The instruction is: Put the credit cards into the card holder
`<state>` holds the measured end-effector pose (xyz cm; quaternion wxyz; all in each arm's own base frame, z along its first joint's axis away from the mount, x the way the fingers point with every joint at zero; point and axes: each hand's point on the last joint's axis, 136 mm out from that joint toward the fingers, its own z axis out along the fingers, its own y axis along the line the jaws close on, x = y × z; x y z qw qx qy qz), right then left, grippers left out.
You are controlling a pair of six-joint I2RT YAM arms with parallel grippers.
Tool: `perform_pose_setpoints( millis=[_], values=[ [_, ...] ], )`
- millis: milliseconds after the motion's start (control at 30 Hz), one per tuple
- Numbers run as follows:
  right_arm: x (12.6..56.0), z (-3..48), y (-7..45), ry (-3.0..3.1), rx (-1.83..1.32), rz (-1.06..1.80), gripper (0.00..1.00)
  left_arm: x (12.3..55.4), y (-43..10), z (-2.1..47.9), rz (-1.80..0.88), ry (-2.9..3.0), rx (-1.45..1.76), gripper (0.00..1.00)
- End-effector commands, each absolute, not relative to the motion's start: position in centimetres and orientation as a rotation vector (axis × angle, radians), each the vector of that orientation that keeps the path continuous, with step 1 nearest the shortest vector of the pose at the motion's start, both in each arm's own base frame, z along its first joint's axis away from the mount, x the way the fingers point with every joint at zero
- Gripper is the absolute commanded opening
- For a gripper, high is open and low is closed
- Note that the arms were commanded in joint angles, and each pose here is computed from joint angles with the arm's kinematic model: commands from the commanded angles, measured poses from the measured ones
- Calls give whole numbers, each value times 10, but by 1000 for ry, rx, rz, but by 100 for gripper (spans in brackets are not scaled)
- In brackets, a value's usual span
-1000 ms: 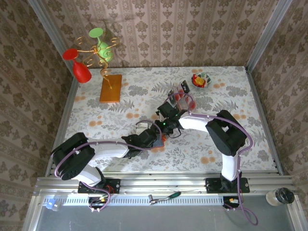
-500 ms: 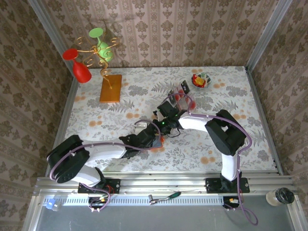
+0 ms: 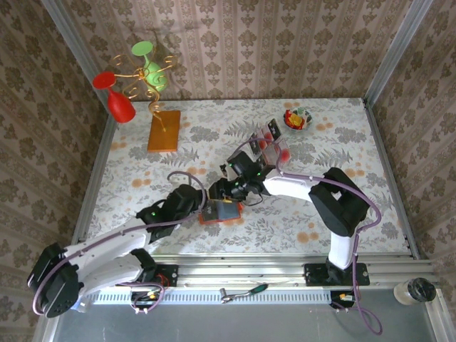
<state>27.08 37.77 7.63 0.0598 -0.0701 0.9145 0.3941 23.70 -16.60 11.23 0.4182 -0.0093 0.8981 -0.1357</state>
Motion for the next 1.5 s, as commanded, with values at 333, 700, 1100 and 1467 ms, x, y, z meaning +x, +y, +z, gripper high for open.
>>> perform_pose_setpoints(
  millis=[333,700,1100,1467],
  values=[
    [262,50,408,2840,-160,1172,52,225,-134,101,-294,2270,-83,67],
    [267,43,407,2852,-142,1148,52,226,-134,96,-292,2283,-86,67],
    [284,73,386,2782,-107,1154,51,229,-142,87,-298,2312,-74,67],
    [295,79,317,2784,-178,748,50,238,-159,88,-322,2325,-36,66]
  ],
)
